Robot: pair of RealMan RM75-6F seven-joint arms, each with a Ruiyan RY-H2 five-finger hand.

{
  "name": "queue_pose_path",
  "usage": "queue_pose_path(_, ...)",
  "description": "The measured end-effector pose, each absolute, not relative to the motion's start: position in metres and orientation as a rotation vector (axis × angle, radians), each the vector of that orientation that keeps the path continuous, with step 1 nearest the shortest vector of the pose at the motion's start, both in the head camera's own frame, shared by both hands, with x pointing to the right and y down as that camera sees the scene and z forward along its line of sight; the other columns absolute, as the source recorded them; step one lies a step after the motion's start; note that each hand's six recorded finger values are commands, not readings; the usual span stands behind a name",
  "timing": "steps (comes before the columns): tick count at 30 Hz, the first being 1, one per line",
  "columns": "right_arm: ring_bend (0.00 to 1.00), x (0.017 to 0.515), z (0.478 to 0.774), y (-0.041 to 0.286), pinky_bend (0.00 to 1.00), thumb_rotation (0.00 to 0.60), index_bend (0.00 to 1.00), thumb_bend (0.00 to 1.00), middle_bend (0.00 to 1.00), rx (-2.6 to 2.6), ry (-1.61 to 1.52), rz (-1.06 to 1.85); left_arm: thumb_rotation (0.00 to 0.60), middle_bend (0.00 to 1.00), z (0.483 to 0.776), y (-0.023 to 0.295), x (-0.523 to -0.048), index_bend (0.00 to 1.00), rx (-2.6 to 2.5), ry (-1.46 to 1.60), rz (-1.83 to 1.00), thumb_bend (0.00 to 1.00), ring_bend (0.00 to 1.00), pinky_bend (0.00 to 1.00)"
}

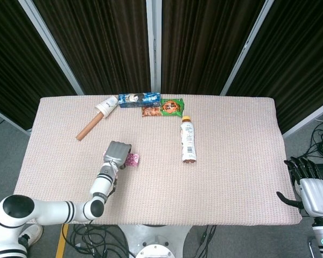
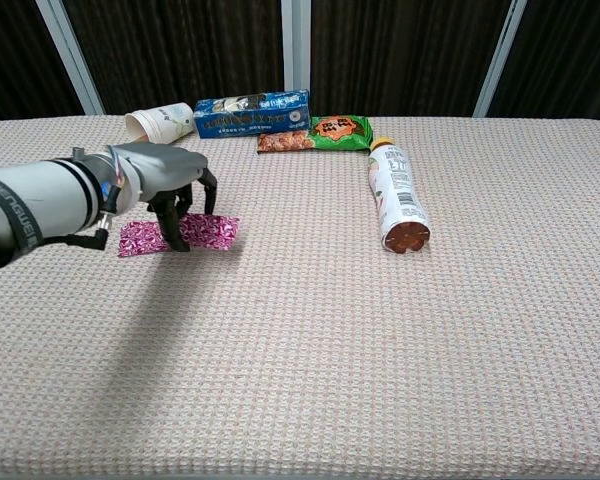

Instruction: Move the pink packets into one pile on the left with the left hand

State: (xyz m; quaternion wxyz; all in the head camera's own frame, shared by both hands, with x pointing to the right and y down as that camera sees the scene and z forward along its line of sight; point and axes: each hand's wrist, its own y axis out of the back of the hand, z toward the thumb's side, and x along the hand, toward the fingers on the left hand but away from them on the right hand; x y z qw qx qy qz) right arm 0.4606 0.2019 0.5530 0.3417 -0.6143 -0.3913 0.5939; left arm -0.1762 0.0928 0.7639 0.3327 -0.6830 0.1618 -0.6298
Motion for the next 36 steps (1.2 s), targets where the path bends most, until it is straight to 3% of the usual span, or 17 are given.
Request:
queue_pose_path(12,0.0,0.456,0.554,0.202,0.0,0.503,0.13,0.1,0.08,-1.608,-1.008,1.536,0.6,0.85,0.781,0.081,-0.232,0.46,-1.71,0.464,-1.786,0.24,0.82,0.89)
queue_pose_path(36,0.0,0.457,0.555,0.202,0.0,0.504,0.13,0.11,0.08,-1.598,-1.003,1.556,0.6,0.85,0.795,0.088,-0.232,0.44,-1.714,0.444,-1.826,0.24,0.82,0.89)
